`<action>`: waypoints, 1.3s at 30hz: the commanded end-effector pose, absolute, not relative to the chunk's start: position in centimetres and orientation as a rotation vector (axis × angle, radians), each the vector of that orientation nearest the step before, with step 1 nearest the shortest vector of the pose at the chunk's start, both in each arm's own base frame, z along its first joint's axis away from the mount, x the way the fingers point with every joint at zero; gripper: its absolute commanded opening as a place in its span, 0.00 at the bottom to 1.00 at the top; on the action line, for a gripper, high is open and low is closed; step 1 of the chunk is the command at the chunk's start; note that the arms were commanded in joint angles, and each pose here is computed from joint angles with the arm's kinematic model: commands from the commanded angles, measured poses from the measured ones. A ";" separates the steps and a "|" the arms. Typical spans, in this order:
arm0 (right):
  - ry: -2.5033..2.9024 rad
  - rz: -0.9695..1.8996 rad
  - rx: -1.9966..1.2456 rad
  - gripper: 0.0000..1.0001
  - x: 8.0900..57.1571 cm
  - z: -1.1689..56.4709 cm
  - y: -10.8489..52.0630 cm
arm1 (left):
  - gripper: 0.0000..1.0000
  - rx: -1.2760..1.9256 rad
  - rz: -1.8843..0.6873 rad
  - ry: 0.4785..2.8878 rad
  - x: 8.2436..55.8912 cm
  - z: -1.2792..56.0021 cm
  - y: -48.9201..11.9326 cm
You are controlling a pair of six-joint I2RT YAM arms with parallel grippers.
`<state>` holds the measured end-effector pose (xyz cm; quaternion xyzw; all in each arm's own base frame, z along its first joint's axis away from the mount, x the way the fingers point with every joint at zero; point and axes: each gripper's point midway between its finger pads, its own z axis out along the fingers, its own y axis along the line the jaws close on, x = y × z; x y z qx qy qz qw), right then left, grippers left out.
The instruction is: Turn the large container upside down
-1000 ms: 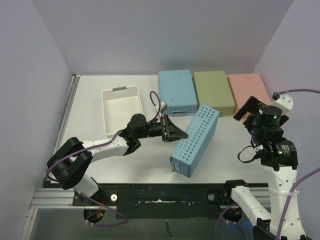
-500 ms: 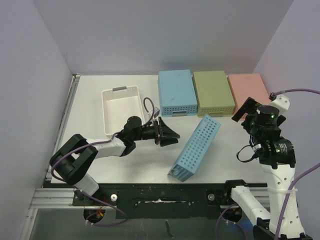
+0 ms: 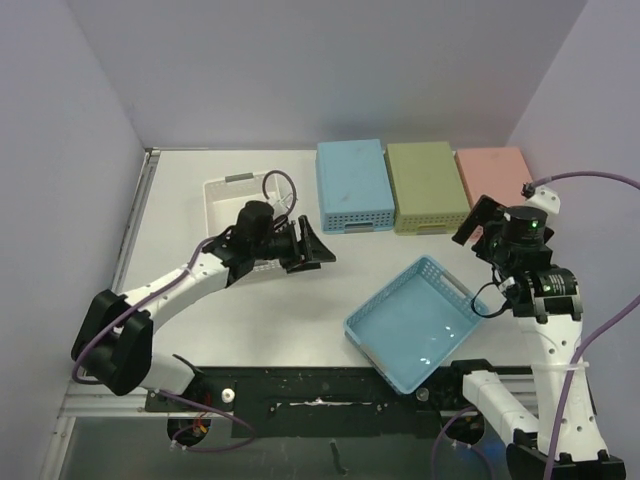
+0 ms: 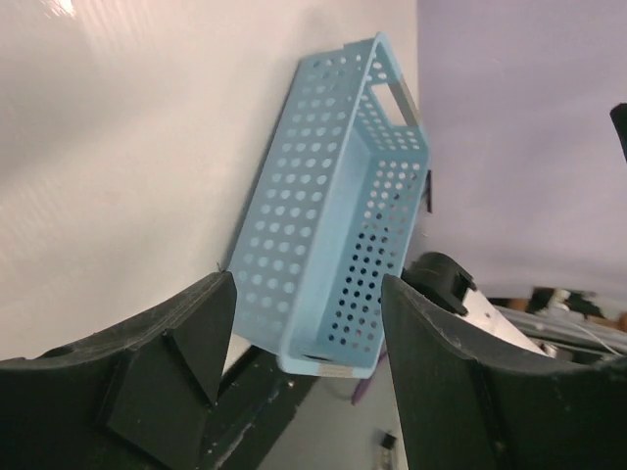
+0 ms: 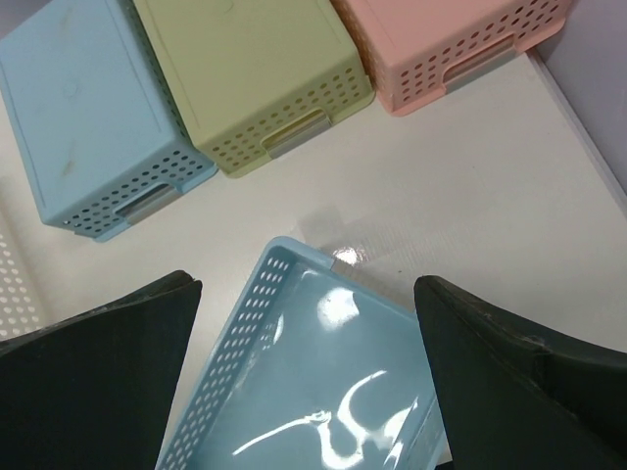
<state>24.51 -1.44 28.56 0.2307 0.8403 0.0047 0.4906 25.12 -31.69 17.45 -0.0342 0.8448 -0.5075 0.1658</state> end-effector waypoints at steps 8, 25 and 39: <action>2.147 0.133 0.504 0.98 26.2 25.9 1.0 | 0.66 -0.062 -0.579 2.398 31.8 17.4 -24.1; 2.168 0.171 0.513 0.98 25.1 25.3 1.6 | 0.62 -0.041 -0.191 2.332 38.8 12.5 -21.9; 2.172 0.167 0.517 0.97 24.9 24.9 1.5 | 0.07 0.013 -0.202 2.360 39.1 13.3 -22.4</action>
